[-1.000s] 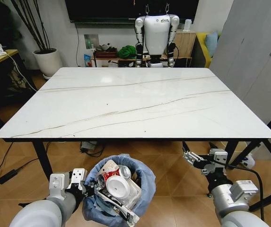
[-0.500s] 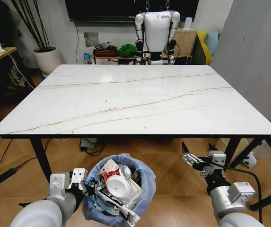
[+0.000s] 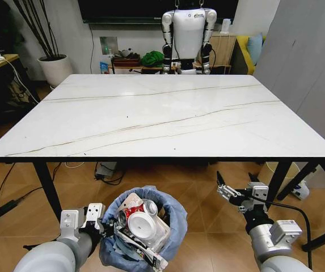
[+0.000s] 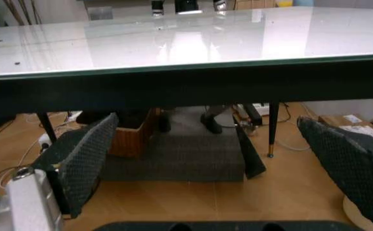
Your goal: Pick up the trash bin and place the trash from the table into it.
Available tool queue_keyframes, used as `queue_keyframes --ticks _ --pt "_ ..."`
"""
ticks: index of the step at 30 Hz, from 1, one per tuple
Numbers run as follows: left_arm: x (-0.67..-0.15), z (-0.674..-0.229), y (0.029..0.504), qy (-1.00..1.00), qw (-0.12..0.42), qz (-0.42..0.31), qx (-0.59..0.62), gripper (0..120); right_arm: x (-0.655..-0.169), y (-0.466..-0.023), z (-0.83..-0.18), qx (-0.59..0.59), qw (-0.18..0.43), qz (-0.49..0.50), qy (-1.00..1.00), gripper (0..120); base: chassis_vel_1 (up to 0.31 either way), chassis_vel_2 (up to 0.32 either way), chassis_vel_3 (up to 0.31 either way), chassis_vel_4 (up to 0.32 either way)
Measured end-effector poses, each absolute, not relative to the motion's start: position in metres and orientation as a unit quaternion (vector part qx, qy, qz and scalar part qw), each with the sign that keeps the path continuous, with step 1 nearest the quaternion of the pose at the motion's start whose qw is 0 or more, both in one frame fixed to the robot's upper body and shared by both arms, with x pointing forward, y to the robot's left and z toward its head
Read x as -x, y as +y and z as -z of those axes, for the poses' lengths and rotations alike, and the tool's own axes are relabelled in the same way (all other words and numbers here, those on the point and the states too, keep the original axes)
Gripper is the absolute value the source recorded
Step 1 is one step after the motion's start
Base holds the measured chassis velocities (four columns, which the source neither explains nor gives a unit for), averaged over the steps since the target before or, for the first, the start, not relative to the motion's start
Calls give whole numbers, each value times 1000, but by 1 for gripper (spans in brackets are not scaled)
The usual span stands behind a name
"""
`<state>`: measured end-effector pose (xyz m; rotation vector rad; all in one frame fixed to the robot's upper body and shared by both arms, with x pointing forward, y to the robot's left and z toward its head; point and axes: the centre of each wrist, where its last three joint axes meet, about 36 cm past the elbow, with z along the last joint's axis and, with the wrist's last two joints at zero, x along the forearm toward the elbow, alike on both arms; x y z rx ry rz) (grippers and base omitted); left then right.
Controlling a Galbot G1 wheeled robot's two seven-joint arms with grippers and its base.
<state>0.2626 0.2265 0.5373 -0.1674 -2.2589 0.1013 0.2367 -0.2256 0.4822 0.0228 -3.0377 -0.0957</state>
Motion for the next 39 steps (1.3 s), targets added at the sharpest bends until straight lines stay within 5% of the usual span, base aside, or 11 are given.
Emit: queue_keyframes --ticks 39 --pt "-263 -538 227 -904 420 -37 66 0 -236 -220 -464 -6 63 24 -998 100 0 0 0 0"
